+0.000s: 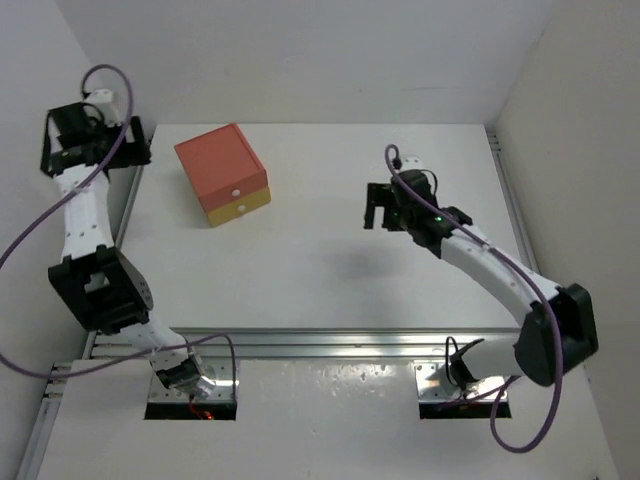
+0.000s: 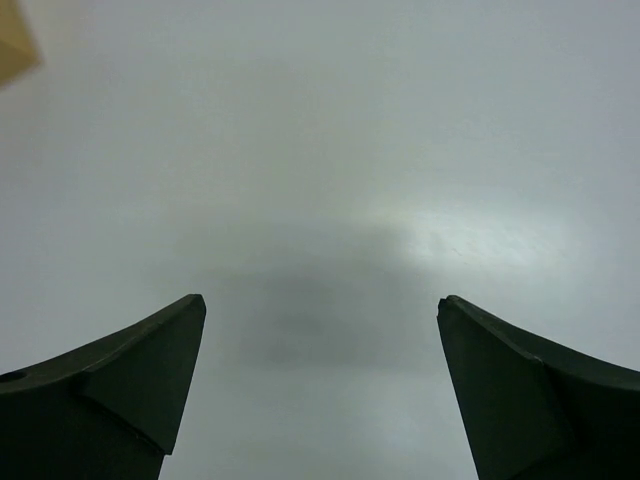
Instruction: Organize the makeup
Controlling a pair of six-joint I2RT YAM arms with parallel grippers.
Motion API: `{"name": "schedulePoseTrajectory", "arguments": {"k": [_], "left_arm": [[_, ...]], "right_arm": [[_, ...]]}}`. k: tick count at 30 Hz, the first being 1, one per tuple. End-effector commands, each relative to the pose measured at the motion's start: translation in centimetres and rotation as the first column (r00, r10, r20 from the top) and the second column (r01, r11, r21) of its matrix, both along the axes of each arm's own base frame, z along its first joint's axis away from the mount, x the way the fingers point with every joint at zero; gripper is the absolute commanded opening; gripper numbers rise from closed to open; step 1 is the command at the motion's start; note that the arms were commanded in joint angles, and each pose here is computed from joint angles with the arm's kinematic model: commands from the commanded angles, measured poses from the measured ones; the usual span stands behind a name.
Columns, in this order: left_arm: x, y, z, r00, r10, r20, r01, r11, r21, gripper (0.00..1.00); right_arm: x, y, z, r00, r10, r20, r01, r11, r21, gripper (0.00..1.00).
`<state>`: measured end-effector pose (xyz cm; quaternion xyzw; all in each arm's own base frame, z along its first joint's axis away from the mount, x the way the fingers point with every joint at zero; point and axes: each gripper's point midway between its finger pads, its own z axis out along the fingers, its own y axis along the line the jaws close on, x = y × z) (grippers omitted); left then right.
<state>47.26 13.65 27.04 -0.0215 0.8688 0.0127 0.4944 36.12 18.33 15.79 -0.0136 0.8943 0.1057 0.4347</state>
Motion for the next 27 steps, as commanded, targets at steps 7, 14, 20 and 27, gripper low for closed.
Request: {"name": "schedulePoseTrajectory", "arguments": {"k": [7, 14, 20, 27], "left_arm": [[-11.1, 1.0, -5.7, 0.981, 0.123, -0.147, -0.137, 0.986, -0.091, 0.91], [-14.4, -1.6, -9.6, 0.968, 0.047, -0.245, -0.081, 0.988, -0.131, 0.96], [-16.2, -2.3, -10.4, 0.961, 0.033, -0.274, -0.074, 0.988, -0.139, 0.97], [-17.0, -3.0, -10.9, 0.955, 0.005, -0.296, -0.053, 0.987, -0.154, 0.98]], "right_arm": [[-8.7, -11.8, -2.9, 0.984, -0.152, -0.097, 0.132, 0.972, -0.192, 1.0], [-10.9, -13.5, -1.6, 0.973, -0.196, -0.122, 0.166, 0.961, -0.222, 1.0], [-12.7, -13.8, -1.8, 0.963, -0.217, -0.16, 0.182, 0.961, -0.209, 1.0], [-13.9, -13.2, -2.4, 0.966, -0.211, -0.151, 0.192, 0.973, -0.128, 1.0]]}}
